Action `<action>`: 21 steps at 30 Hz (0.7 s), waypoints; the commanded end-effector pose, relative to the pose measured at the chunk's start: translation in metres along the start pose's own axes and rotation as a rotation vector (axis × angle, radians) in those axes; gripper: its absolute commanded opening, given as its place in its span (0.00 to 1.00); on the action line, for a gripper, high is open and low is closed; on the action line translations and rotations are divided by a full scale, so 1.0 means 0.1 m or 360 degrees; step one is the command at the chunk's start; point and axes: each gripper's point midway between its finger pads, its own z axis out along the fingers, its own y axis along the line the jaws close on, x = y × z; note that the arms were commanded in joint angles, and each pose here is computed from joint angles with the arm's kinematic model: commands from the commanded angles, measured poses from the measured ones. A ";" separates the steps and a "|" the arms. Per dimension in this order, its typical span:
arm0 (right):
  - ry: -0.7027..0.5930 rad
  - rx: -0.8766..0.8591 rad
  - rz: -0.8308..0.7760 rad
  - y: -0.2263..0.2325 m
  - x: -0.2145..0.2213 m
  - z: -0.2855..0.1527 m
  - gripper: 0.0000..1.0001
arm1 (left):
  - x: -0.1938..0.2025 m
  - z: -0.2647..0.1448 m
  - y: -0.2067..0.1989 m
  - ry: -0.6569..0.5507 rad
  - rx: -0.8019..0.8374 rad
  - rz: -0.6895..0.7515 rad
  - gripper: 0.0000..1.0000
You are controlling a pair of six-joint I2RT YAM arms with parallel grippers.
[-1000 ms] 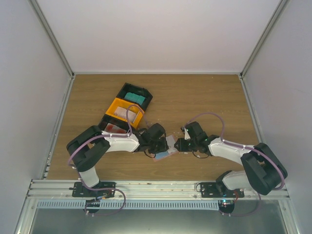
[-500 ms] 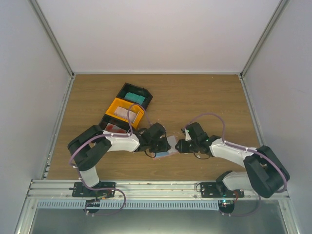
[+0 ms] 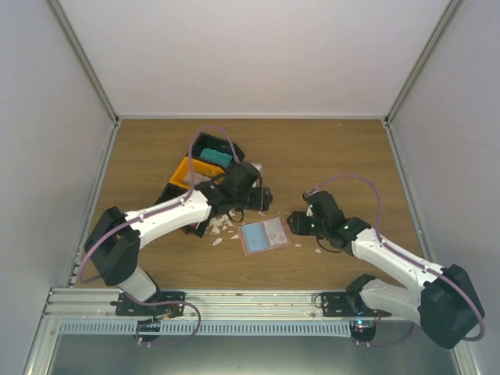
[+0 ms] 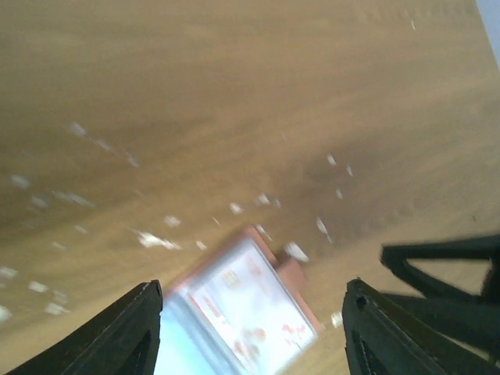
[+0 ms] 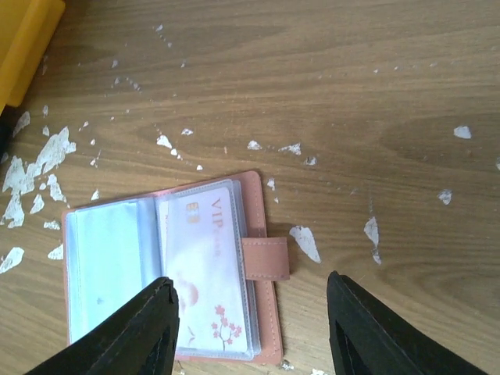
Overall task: Put the credit cards into the card holder
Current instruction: Insert the credit card into the card holder, then adjust the storage box at the center of the board.
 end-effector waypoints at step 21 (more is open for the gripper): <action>-0.0082 0.0001 -0.0118 0.17 -0.40 0.36 0.55 | -1.57 0.39 2.04 0.0006 -0.0464 -0.0088 0.53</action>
